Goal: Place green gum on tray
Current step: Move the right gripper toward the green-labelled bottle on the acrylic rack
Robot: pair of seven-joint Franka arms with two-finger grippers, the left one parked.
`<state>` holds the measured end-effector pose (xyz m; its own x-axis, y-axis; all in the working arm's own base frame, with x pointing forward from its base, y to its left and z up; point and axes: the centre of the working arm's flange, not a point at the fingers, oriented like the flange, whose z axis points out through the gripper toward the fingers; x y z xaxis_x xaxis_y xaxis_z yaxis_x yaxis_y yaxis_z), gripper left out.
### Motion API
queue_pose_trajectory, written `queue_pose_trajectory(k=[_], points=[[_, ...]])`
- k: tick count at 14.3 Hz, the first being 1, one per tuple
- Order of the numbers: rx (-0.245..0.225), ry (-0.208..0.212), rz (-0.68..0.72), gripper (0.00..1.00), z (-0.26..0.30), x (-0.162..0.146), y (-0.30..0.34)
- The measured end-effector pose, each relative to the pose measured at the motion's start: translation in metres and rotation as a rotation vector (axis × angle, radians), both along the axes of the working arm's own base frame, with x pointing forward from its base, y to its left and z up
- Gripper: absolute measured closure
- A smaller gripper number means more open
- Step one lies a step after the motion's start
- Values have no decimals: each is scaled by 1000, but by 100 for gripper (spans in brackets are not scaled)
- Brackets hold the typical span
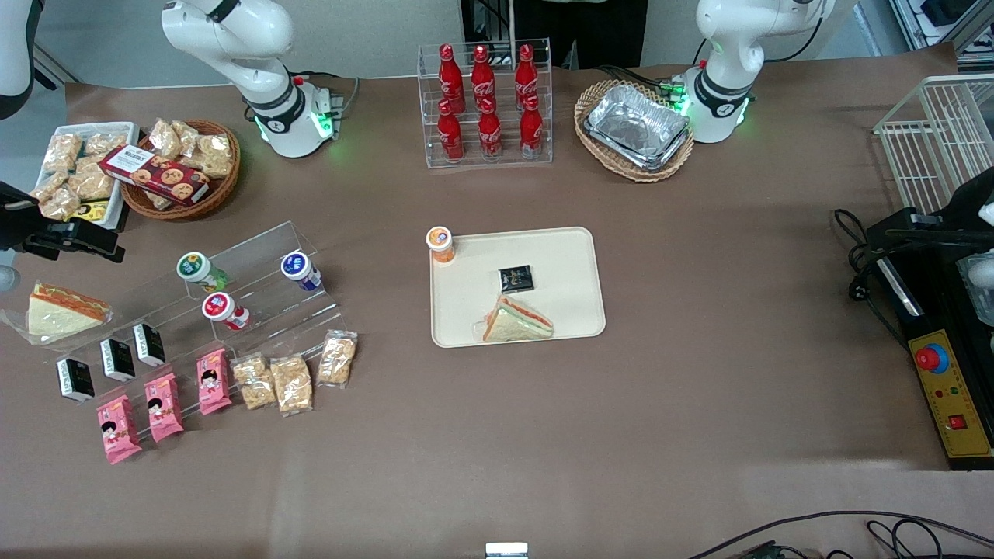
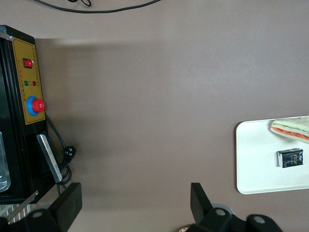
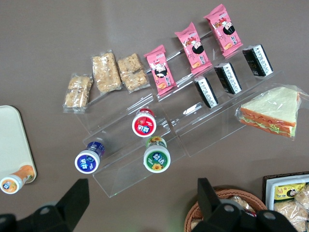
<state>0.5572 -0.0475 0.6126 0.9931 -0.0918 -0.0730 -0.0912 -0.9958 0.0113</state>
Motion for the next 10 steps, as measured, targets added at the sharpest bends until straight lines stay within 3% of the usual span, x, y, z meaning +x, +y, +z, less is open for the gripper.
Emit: queue_pose_trajectory(k=[2, 10], points=[[0, 0, 2, 0, 0, 0, -2], [16, 5, 252, 0, 28, -25, -4]])
